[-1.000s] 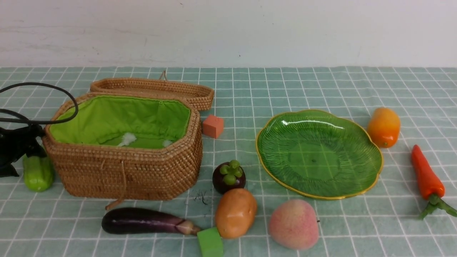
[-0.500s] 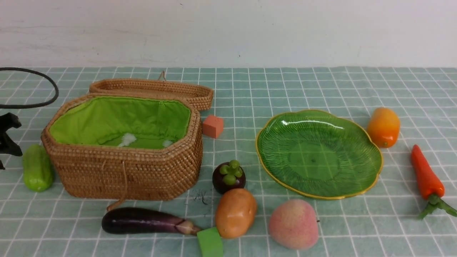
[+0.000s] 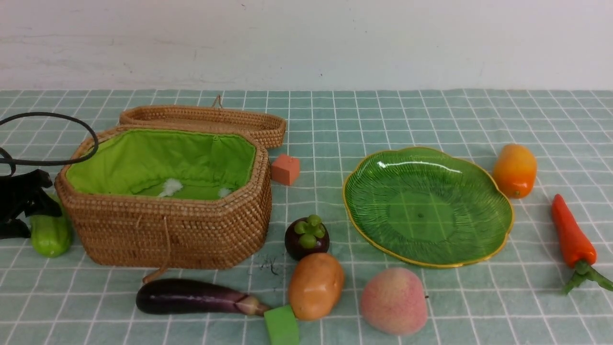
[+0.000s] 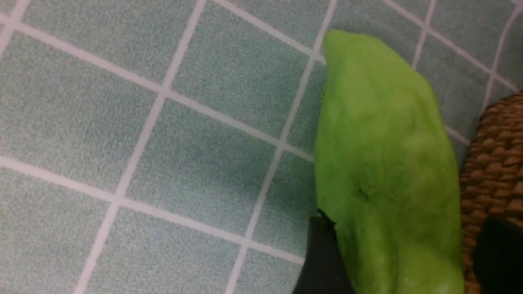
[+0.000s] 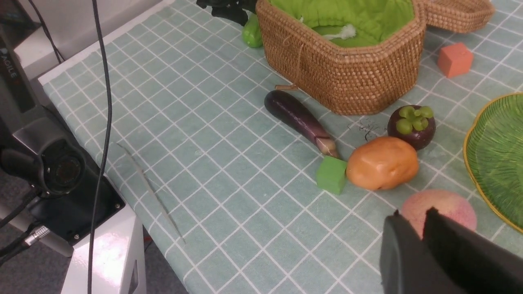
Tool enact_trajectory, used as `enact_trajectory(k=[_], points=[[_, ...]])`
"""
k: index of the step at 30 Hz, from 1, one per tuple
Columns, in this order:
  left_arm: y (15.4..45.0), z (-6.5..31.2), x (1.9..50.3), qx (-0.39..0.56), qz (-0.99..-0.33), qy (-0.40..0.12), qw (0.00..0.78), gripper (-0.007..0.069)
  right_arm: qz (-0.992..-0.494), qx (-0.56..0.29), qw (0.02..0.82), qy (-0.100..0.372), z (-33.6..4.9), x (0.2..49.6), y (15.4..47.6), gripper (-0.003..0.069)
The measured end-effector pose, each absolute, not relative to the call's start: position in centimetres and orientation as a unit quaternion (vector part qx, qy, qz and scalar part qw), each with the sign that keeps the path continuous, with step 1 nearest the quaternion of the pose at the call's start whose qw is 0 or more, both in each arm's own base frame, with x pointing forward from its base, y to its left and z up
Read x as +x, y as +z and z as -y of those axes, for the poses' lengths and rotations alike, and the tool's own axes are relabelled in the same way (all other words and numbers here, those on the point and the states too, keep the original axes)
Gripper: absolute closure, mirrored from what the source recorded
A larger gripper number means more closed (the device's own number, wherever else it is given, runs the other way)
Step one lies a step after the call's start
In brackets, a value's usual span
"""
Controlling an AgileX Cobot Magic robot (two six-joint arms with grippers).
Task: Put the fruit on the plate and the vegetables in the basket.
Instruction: Take a chayote with your left arm and place it on the basket on the left.
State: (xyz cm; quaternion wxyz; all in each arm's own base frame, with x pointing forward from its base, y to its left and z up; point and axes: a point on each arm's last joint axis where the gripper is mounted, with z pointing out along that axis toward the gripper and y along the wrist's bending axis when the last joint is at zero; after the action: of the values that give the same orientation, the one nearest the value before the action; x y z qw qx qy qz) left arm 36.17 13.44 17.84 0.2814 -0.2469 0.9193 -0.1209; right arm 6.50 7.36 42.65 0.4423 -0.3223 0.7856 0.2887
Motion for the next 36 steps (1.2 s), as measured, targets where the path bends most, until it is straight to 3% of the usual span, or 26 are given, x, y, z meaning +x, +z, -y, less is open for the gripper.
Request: enact_trajectory(k=[14,24,27,30,36], points=[[17.9,-14.2,36.4,-0.236,-0.919,-0.077,0.308,0.0141,-0.782,-0.317,0.453,0.289,-7.4,6.7,42.8,0.0570],[15.4,-14.6,36.9,-0.237,-0.926,-0.074,0.283,0.0092,-0.782,-0.316,0.453,0.289,-7.4,6.6,42.8,0.0571],[15.3,-14.7,36.9,-0.229,-0.929,-0.067,0.282,0.0119,-0.782,-0.316,0.453,0.289,-7.4,6.7,42.8,0.0570],[15.3,-14.7,36.9,-0.225,-0.931,-0.064,0.280,0.0197,-0.781,-0.316,0.454,0.289,-7.4,6.7,42.9,0.0570],[17.2,-13.9,36.0,-0.204,-0.938,-0.081,0.269,0.0200,-0.785,-0.302,0.452,0.297,-7.4,6.7,42.9,0.0570]])
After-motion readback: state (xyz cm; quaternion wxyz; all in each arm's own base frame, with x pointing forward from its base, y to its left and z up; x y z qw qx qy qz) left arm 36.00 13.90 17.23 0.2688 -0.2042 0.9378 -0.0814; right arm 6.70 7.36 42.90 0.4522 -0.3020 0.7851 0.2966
